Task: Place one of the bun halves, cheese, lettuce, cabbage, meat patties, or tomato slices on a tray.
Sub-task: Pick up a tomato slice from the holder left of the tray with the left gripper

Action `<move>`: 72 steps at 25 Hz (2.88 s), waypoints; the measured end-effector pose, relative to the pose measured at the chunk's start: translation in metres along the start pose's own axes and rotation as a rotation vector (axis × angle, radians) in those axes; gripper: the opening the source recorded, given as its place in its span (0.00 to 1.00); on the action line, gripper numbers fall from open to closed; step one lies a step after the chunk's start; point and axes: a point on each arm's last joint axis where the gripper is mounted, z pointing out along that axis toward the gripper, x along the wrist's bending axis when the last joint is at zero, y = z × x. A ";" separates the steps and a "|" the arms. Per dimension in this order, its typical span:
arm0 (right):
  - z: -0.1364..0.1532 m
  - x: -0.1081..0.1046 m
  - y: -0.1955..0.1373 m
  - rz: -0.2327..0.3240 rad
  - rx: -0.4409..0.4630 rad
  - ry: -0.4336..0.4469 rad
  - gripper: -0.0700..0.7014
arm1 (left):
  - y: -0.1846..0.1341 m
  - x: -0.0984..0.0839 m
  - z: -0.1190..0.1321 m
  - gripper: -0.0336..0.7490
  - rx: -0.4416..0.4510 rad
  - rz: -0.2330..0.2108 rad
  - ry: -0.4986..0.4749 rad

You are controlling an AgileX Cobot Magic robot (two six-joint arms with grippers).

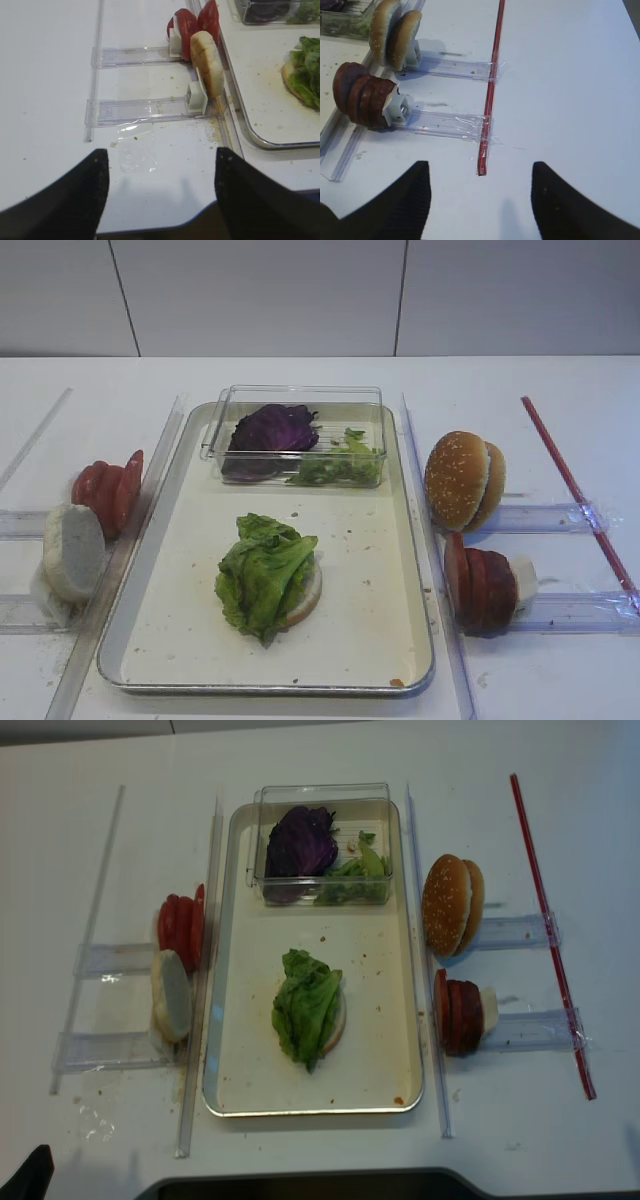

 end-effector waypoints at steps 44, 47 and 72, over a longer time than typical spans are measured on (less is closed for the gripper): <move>0.000 0.000 0.000 -0.002 0.000 0.000 0.68 | 0.117 -0.018 0.043 0.58 0.372 0.074 -0.116; 0.000 0.000 0.000 -0.002 0.000 0.000 0.68 | 0.129 -0.021 0.056 0.58 0.423 0.077 -0.112; 0.000 0.000 0.000 0.000 0.001 0.000 0.68 | 0.216 -0.094 0.159 0.58 0.618 0.206 -0.261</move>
